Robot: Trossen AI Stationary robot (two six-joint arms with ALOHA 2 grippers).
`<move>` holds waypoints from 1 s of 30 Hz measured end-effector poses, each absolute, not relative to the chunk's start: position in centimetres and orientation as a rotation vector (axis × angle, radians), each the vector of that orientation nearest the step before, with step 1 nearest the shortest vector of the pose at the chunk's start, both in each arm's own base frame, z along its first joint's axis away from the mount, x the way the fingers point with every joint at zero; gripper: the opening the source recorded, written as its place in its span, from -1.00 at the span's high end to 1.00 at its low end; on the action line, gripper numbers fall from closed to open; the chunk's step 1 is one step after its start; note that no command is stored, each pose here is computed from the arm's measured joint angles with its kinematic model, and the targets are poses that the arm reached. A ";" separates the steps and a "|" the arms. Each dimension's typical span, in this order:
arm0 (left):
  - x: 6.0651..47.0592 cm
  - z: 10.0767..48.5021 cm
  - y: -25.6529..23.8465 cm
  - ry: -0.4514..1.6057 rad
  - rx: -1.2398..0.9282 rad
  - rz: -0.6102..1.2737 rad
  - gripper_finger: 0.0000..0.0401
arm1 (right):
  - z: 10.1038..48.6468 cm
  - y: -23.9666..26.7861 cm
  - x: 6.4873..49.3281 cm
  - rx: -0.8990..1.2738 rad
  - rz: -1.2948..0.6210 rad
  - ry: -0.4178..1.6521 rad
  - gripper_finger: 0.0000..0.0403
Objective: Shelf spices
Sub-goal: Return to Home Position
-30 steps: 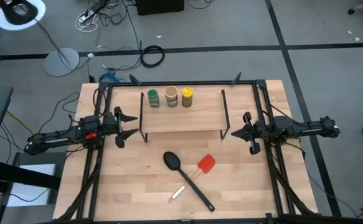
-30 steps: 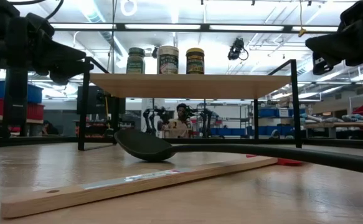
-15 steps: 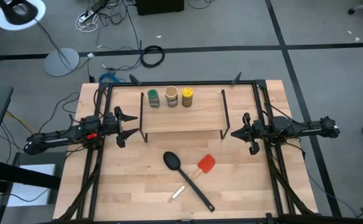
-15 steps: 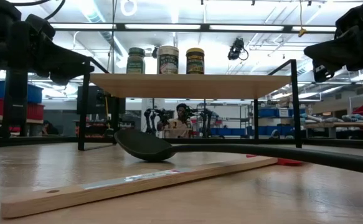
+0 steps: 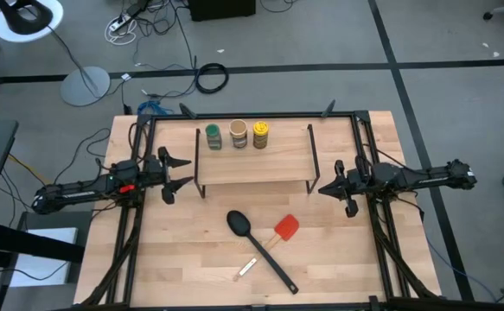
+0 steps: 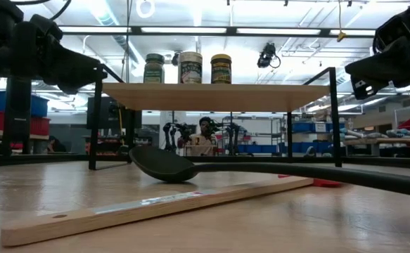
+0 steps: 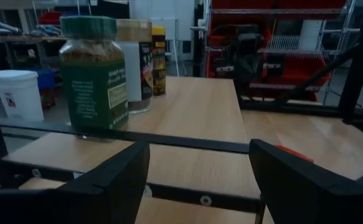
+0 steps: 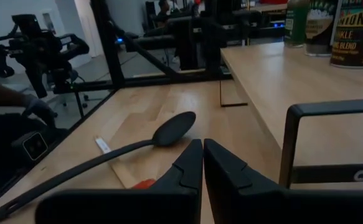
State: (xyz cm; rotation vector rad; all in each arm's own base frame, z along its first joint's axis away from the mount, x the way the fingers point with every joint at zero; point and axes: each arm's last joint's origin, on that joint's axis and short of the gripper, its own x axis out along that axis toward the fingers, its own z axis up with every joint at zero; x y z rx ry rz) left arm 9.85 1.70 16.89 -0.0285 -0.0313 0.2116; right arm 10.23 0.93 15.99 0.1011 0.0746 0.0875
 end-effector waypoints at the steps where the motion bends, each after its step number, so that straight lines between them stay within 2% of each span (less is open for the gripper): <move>1: 9.8 16.9 1.7 -0.034 -0.028 0.212 -0.40 | 16.0 0.9 10.2 0.101 0.087 0.077 0.92; 30: 9.9 17.0 1.7 -0.042 -0.029 0.203 -0.40 | 16.0 0.9 10.2 0.099 0.088 0.072 0.92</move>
